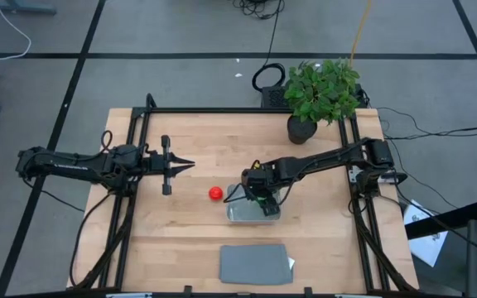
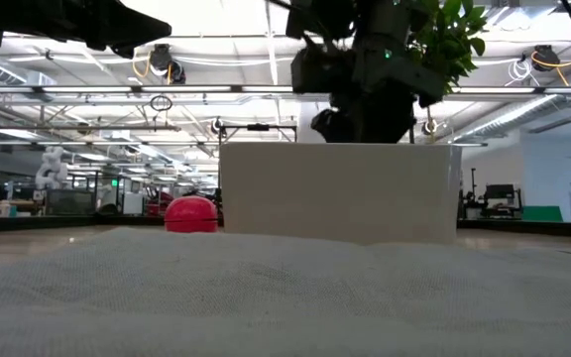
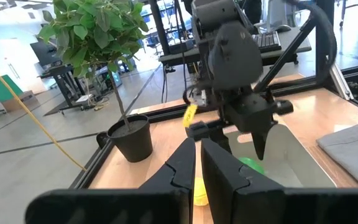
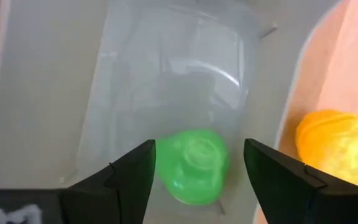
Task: Pick and placing Produce into tupperware
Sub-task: Adjust the gray bin
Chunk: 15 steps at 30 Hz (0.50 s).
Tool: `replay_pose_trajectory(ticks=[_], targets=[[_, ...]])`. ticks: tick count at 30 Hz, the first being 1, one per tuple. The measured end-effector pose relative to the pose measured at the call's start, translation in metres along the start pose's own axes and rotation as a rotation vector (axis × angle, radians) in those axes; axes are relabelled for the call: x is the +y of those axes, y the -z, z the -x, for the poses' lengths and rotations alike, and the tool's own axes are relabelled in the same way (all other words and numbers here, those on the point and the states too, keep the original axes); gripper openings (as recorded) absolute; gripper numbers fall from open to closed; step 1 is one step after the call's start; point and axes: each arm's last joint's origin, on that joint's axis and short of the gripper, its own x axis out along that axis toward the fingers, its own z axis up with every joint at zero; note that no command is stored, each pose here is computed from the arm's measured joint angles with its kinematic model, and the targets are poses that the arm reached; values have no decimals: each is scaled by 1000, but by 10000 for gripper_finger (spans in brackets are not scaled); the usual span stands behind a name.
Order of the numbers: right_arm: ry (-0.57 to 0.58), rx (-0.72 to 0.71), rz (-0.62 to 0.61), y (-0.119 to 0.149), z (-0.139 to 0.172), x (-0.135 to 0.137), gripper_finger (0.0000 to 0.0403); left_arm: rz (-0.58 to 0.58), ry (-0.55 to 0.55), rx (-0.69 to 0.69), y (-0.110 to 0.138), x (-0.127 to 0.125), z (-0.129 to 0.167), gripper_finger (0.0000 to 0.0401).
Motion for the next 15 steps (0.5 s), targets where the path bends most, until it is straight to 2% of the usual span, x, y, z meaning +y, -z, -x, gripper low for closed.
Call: replay_pose_trajectory(ticks=[3, 6, 9, 14, 15], targets=[[6, -38, -14, -1, 10, 0, 221, 0, 0, 0, 0, 0, 0, 31], [27, -72, -16, -2, 20, 0, 192, 0, 0, 0, 0, 0, 0, 31], [102, -78, -47, -1, 28, -3, 140, -1, 2, 7, 1, 0, 0, 31], [198, -35, -59, 3, 27, -6, 22, -6, 6, 23, 2, -1, 0, 31], [215, -37, -60, 3, 27, -7, 12, -6, 7, 27, 3, -1, 0, 31]])
